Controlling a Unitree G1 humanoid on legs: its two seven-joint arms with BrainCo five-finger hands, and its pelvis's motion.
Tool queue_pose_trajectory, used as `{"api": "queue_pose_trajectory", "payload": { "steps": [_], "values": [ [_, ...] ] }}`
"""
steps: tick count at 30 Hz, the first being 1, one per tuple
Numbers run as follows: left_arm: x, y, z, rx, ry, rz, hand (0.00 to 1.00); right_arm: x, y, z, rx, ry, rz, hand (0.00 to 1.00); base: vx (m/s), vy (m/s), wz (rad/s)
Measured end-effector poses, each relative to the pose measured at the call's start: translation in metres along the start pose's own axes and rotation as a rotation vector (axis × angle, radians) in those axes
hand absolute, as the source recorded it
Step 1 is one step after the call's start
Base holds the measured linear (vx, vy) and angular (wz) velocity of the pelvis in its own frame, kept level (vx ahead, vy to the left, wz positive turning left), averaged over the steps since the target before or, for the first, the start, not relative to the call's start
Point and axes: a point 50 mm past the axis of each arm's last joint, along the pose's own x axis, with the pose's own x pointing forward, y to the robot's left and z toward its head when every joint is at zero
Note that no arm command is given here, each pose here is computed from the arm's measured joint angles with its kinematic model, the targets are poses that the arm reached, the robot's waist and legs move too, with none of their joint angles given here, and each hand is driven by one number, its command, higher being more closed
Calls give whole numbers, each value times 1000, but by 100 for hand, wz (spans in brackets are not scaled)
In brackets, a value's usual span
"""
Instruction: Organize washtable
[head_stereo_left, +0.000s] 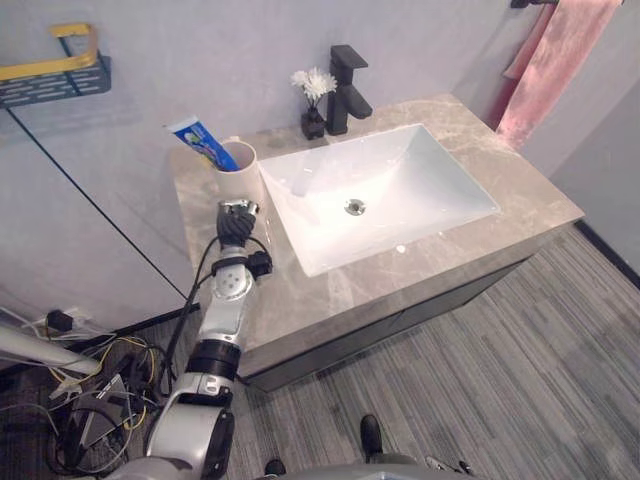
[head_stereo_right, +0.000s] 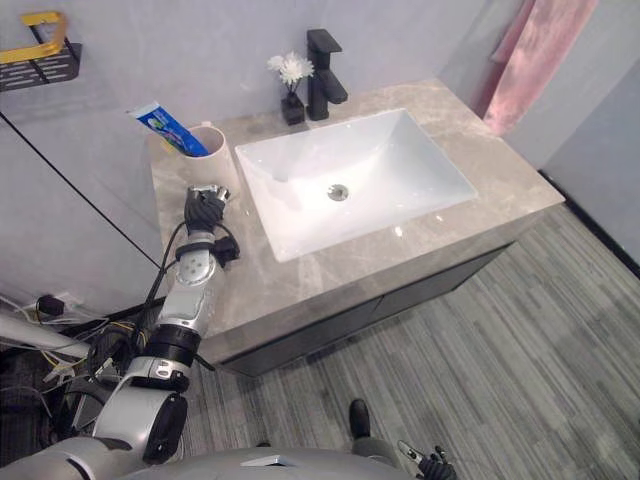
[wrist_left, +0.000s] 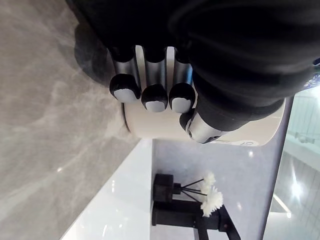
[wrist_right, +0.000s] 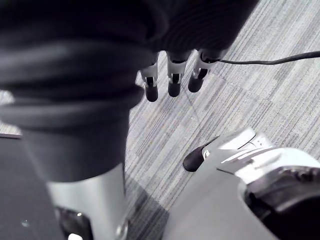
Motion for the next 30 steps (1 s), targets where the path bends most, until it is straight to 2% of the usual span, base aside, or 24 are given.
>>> {"api": "queue_pose_trajectory", "payload": {
  "steps": [6, 11, 18, 22, 30],
  "values": [
    [21, 15, 25, 1, -70, 76, 100, 1, 3, 7, -15, -28, 21, 0, -59, -8, -10],
    [19, 22, 28, 4, -89, 107, 100, 0, 7, 5, -35, -24, 47, 0, -7, -1, -1],
    [-13, 3, 22, -18, -121, 23, 100, 0, 9, 6, -43, -29, 55, 0, 32, -2, 10],
    [-35, -18, 13, -24, -119, -110, 100, -1, 9, 8, -53, -47, 61, 0, 10, 1, 18],
    [-41, -33, 7, -9, -100, -193, 100, -1, 12, 11, -77, -65, 76, 0, -11, 3, 8]
  ]
}}
